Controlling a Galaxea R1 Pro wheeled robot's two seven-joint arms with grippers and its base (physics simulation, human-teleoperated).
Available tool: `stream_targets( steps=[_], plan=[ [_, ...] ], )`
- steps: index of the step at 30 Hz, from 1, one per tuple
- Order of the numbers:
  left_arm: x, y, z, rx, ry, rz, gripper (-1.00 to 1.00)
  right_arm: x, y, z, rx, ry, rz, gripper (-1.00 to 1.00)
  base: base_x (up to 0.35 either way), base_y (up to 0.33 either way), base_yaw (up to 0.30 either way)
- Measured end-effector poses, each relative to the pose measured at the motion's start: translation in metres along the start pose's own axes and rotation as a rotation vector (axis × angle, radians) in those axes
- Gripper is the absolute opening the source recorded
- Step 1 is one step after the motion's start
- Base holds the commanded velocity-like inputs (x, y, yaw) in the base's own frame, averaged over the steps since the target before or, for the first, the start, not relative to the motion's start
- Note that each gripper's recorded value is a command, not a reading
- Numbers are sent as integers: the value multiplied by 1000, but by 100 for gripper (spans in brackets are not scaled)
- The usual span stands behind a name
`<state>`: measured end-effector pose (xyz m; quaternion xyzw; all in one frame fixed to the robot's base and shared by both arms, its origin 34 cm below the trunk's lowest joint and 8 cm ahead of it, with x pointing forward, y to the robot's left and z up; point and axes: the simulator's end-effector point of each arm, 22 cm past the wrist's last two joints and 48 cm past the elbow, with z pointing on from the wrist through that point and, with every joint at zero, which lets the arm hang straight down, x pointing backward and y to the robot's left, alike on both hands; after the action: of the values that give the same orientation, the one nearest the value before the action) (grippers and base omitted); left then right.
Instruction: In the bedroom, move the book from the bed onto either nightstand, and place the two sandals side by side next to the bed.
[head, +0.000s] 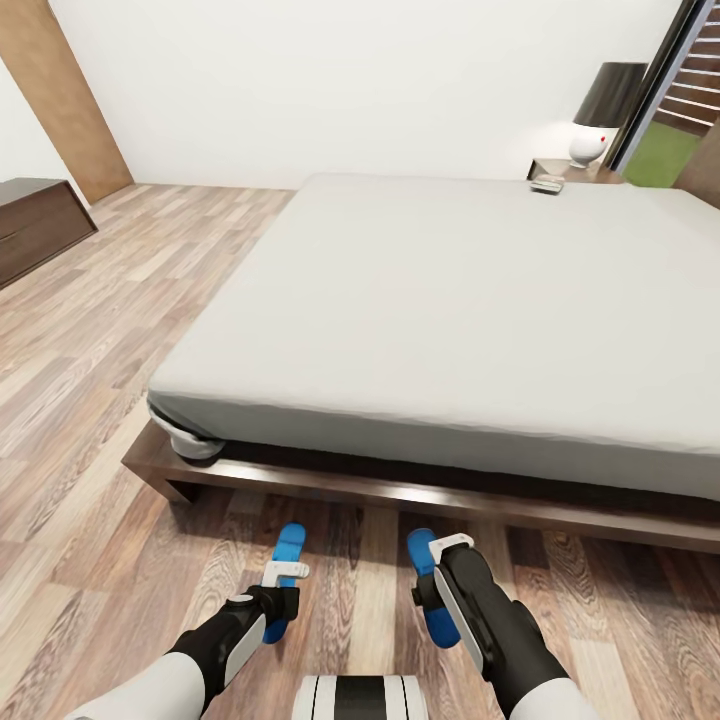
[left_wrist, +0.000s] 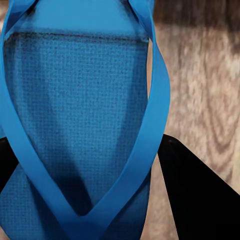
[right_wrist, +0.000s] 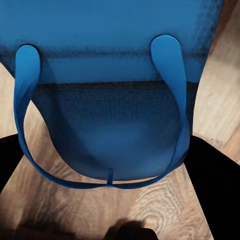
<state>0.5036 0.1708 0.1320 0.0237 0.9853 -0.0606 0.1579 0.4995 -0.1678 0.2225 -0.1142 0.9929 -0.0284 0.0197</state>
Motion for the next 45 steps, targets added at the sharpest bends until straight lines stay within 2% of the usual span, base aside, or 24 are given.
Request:
stream_targets(
  steps=[12,27,35,45],
  plan=[
    [-1,0,0,-2,-2,0,-100,1,0,1,0,3,-1,-100,0,0,0],
    [15,0,10,2,30,-4,-100,11,5,14,-8,35,-9,-100,0,0,0],
    [-18,-3,8,12,-40,-2,-100,12,6,16,-9,38,-12,-100,0,0,0],
    [-30,1,13,11,-80,-3,-100,20,9,26,-15,62,-18,-100,0,0,0]
  ],
)
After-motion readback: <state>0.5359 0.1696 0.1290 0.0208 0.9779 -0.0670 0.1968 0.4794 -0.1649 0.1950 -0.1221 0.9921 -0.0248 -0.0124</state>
